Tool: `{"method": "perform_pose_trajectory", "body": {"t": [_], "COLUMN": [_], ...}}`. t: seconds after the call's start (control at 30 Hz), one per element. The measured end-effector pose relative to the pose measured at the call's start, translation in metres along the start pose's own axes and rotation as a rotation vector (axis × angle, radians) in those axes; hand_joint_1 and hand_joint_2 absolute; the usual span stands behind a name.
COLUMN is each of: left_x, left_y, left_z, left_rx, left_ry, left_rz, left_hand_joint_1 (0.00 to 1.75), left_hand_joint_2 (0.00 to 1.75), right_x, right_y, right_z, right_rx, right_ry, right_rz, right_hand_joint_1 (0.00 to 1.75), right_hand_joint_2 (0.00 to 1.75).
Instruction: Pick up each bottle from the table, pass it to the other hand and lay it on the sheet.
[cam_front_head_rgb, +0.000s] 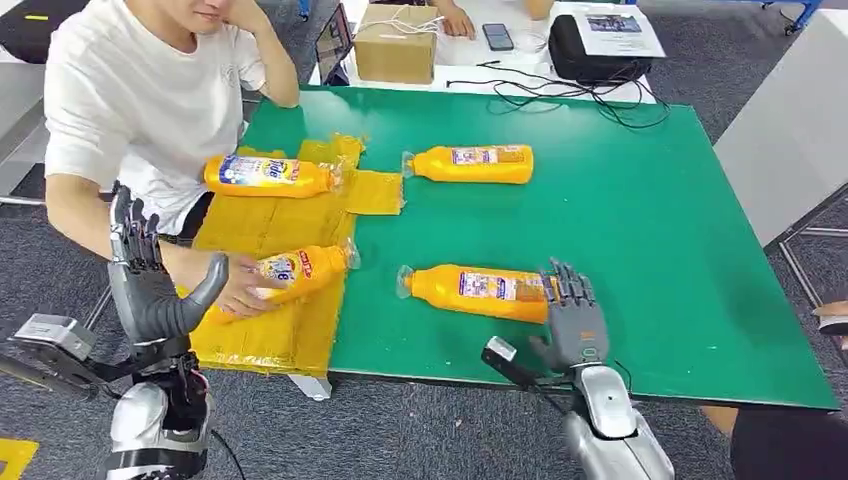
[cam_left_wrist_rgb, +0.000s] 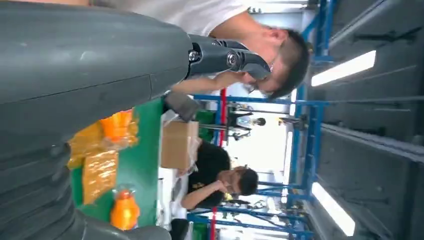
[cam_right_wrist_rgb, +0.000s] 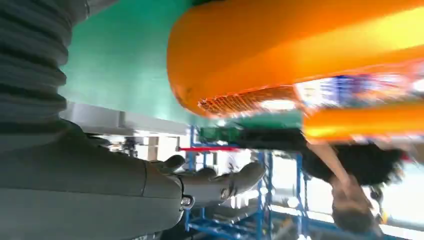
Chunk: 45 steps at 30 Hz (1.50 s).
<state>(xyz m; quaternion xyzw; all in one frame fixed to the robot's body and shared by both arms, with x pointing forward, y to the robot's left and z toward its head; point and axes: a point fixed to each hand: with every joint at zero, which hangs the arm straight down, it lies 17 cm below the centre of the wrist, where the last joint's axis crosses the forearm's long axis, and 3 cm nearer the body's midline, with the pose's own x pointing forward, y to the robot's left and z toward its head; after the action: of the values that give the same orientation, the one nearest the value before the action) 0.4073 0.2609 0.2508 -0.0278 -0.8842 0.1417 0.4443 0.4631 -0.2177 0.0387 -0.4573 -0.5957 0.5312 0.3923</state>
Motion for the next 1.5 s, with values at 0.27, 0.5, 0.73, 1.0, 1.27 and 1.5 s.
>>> {"method": "perform_pose_trajectory", "body": {"t": [0.27,0.5,0.73,1.0,1.27,1.5], "left_x": [-0.012,-0.031,-0.048,-0.054,-0.059,-0.063], "left_y": [-0.015,-0.028,-0.035,-0.042,-0.052,-0.052], "left_z": [-0.01,-0.019,-0.03,-0.031,-0.031,-0.023], "left_rx": [-0.024,-0.033,-0.037,-0.054,-0.078,-0.082], "left_ry": [0.037,0.099,0.13,0.141,0.151,0.165], "left_rz": [0.004,0.076,0.104,0.106,0.112,0.11], "left_hand_joint_1": [0.0,0.0,0.0,0.0,0.0,0.0], "left_hand_joint_2": [1.75,1.75,1.75,1.75,1.75,1.75], "right_x": [-0.033,-0.019,0.011,0.021,0.031,0.023], "right_y": [0.012,0.022,0.03,0.034,0.035,0.049], "right_z": [-0.042,-0.064,-0.071,-0.072,-0.073,-0.072], "right_rx": [0.108,0.214,0.282,0.315,0.325,0.459], "right_ry": [0.08,0.055,-0.005,-0.036,-0.064,-0.009], "right_rz": [0.016,-0.075,-0.143,-0.156,-0.153,-0.067], "right_hand_joint_1": [0.0,0.0,0.0,0.0,0.1,1.75], "right_hand_joint_2": [1.75,1.75,1.75,1.75,1.75,1.75]}}
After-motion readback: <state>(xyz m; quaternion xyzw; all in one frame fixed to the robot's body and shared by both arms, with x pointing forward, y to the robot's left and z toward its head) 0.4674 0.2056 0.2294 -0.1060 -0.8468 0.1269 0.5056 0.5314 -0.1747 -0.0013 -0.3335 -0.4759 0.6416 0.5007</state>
